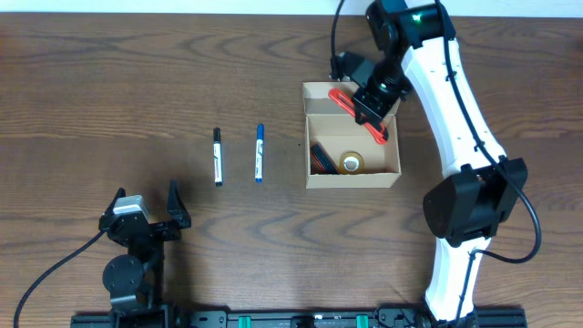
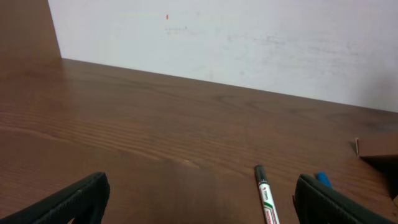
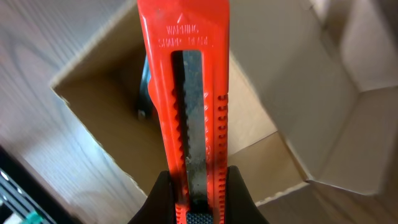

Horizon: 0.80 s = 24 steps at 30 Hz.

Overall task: Pack container
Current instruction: 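Lift the box cutter and carry it toward the box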

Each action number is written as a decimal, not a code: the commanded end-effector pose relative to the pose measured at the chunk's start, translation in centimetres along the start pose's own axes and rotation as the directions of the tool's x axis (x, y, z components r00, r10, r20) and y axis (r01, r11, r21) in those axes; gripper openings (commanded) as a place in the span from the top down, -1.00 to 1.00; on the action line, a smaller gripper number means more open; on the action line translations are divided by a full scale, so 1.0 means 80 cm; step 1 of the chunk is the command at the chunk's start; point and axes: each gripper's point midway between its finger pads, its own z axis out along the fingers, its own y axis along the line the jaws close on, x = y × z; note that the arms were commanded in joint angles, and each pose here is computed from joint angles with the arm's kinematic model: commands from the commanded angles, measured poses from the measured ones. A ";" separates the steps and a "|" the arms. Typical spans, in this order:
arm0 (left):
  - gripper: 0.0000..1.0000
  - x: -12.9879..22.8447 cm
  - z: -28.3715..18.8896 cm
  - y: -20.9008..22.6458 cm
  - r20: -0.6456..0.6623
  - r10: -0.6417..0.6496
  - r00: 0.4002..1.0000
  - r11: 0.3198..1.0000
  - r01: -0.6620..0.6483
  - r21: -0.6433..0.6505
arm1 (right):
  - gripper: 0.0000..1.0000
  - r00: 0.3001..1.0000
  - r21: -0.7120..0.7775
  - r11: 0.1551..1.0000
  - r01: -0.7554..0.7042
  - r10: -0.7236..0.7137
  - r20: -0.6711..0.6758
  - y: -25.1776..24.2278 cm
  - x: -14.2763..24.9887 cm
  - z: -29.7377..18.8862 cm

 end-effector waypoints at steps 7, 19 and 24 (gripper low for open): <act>-0.90 0.020 0.001 0.001 -0.047 0.001 0.999 1.000 -0.001 0.002 | 0.97 0.993 -0.099 0.993 0.059 -0.069 -0.095 0.015 0.037 0.061; -0.91 0.020 0.001 0.001 -0.047 0.001 0.999 1.000 -0.001 0.002 | 0.97 0.989 -0.113 0.990 0.082 -0.095 -0.111 0.025 0.040 0.103; -0.91 0.020 0.001 0.001 -0.047 0.001 0.999 1.000 -0.001 0.002 | 0.97 0.988 -0.125 0.989 0.077 -0.093 -0.126 0.027 0.049 0.121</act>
